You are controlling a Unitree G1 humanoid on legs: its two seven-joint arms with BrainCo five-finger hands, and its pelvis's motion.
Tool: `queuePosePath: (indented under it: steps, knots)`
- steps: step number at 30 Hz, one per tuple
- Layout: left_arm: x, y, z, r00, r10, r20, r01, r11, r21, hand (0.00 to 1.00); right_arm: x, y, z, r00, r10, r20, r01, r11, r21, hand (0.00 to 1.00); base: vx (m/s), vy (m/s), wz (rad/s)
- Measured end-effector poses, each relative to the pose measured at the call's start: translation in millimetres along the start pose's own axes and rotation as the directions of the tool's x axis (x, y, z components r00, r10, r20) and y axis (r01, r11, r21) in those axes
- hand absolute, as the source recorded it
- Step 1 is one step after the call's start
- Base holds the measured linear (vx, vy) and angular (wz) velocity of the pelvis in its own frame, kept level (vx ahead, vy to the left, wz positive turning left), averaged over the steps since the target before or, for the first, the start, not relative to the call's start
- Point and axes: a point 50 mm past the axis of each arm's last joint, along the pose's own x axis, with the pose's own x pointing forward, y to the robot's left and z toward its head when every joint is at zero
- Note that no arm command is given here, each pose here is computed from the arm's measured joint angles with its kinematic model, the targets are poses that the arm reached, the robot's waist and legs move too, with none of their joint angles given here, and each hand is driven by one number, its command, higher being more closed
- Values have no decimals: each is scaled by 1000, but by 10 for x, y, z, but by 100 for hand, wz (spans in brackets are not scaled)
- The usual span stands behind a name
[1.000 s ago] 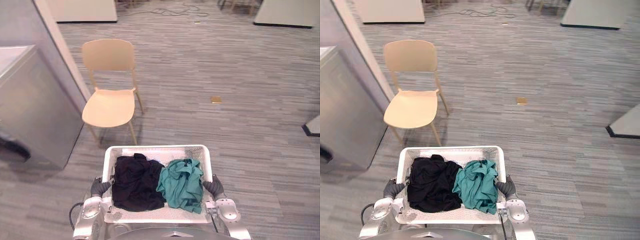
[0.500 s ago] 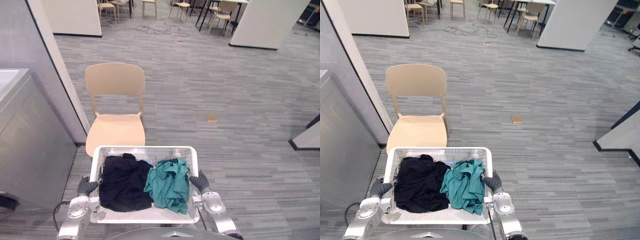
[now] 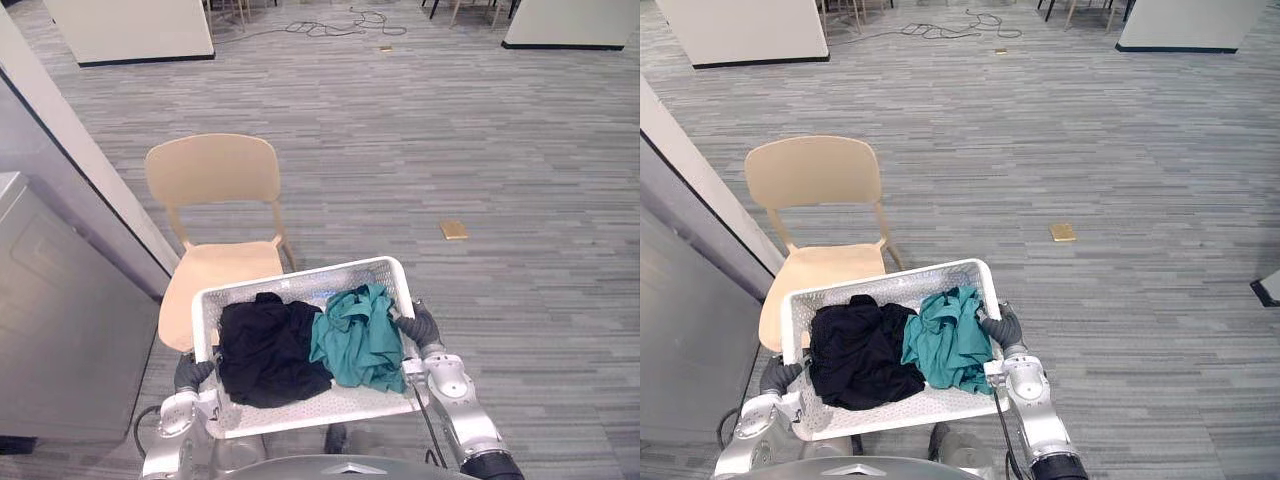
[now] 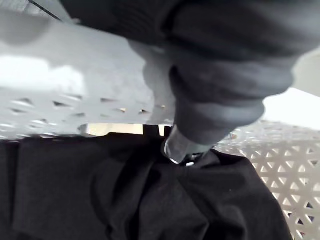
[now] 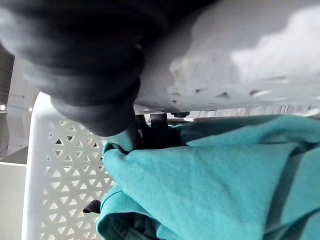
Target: Pick up the laundry basket with both hands and put the clothes into the washing machine.
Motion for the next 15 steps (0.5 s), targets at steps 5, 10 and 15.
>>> queuePosePath:
  steps: [5, 10, 15]
  knots:
    - [1, 18, -1, 1000, 6, -1, -6, 1000, -1, 100, -7, 10, -41, 1000, 6, -19, -6, 1000, -4, 100, 152, 144, 1]
    - [122, 214, 284, 993, 78, 86, -80, 997, 22, 100, 303, 266, 75, 994, 108, -21, -109, 994, -30, 100, 15, 225, 2]
    - [357, 187, 1031, 946, 124, 299, -126, 992, -13, 100, 753, 327, 629, 986, 135, 100, -130, 990, -49, 100, -135, 150, 28]
